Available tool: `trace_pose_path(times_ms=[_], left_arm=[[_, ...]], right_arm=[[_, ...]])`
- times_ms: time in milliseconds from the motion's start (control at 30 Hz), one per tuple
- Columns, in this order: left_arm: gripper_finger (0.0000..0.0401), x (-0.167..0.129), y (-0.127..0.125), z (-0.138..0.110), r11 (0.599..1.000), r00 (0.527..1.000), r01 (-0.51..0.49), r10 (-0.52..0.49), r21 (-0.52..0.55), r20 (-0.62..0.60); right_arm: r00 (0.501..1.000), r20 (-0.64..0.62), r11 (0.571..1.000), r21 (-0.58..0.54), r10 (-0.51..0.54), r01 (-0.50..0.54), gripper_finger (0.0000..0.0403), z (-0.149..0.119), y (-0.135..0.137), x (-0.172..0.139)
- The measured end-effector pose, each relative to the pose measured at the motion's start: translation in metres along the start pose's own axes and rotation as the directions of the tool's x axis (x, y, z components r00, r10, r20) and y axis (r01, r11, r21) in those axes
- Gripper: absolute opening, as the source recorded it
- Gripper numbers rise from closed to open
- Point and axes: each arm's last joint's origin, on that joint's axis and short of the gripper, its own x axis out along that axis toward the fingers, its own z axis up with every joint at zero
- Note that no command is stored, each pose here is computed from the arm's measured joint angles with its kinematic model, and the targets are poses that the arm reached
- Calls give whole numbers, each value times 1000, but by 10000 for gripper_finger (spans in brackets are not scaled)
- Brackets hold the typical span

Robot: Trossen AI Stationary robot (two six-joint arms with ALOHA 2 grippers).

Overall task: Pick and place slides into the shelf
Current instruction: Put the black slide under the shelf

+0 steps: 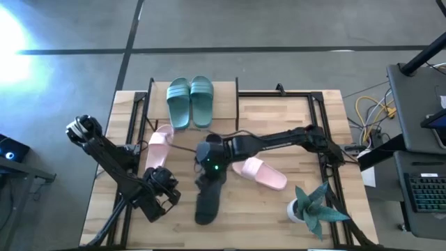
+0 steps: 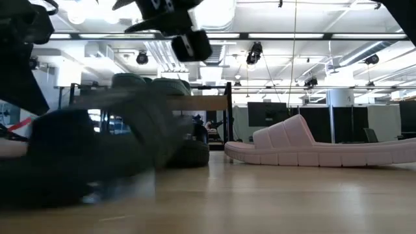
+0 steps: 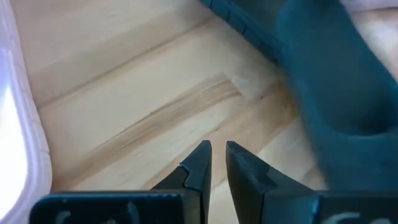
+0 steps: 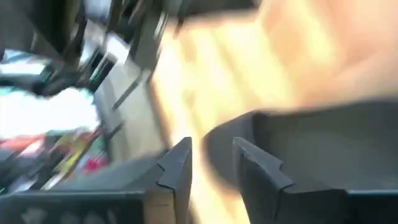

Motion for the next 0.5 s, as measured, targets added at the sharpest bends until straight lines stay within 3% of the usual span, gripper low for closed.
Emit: trace_pose_path(times_ms=[133, 267, 333, 400, 500], left_arm=[[34, -2, -2, 1, 1000, 1000, 14, -14, -9, 1], [34, -5, -9, 2, 998, 999, 45, -46, -41, -18], [34, -7, -19, 1, 990, 991, 124, -126, -73, -34], [34, -10, -35, -1, 964, 964, 258, -261, -72, -44], [34, -11, -58, -6, 900, 896, 436, -436, -20, -79]], right_arm=[[982, 156, 991, -70, -104, 116, 146, 10, 3, -8], [973, 151, 963, -179, -174, 200, 186, 11, 3, -19], [952, 127, 914, -270, -279, 304, 193, 7, 1, -28], [911, 102, 836, -367, -400, 408, 190, 3, -4, -36], [866, 29, 750, -485, -500, 449, 171, -11, -8, -36]])
